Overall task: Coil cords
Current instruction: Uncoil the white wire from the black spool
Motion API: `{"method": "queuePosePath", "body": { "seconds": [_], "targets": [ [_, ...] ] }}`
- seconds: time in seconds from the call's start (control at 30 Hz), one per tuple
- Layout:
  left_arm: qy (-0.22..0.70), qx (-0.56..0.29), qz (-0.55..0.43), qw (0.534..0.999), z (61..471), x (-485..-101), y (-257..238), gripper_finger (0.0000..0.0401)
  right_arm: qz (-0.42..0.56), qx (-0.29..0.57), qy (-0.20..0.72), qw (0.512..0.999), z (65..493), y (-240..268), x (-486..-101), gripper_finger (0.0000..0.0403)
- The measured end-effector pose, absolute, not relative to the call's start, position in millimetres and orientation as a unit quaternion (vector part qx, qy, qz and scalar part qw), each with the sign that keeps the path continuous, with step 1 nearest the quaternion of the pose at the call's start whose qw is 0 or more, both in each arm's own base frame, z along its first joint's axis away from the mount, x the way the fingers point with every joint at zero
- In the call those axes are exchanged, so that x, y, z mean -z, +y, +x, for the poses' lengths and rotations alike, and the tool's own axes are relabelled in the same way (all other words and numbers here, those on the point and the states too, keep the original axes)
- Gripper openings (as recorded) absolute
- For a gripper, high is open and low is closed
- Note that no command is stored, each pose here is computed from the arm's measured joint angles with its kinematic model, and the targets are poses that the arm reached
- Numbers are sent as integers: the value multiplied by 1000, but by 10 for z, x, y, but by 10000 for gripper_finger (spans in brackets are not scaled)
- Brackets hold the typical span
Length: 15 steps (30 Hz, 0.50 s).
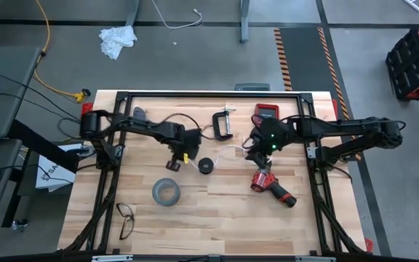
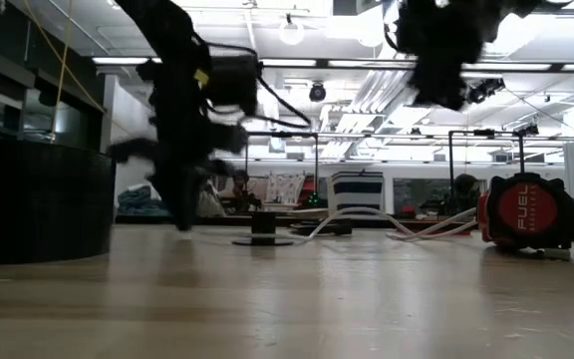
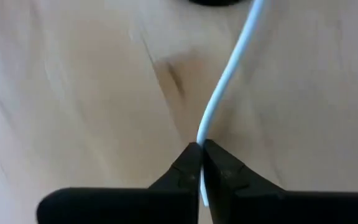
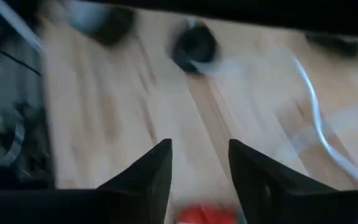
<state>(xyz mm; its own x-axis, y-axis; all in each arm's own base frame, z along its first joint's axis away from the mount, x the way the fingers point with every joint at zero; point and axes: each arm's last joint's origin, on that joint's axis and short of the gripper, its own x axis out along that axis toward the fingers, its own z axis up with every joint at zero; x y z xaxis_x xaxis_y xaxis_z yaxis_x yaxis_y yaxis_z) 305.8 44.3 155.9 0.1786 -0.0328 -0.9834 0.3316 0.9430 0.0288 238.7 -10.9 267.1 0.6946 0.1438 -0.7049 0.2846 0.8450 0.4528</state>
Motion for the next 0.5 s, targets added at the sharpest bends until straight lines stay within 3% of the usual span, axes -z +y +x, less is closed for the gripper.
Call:
{"method": "queuePosePath", "body": {
  "seconds": [0.1, 0.2, 0.33, 0.5],
  "targets": [
    [574, 87, 98, 809, 3056, -1921, 420, 1, 259, 8, 322, 911, 2498, -113, -2775, 150],
    [552, 83, 71, 827, 2947, -2128, 363, 1, 240, -4, 306, 921, 2585, -118, -2761, 150],
    [513, 78, 47, 853, 2880, -2351, 292, 1, 259, 14, 345, 902, 2724, -161, -2545, 162],
    [515, 80, 29, 853, 2890, -2329, 177, 1, 327, 54, 388, 860, 2916, -272, -2202, 181]
  ]
}}
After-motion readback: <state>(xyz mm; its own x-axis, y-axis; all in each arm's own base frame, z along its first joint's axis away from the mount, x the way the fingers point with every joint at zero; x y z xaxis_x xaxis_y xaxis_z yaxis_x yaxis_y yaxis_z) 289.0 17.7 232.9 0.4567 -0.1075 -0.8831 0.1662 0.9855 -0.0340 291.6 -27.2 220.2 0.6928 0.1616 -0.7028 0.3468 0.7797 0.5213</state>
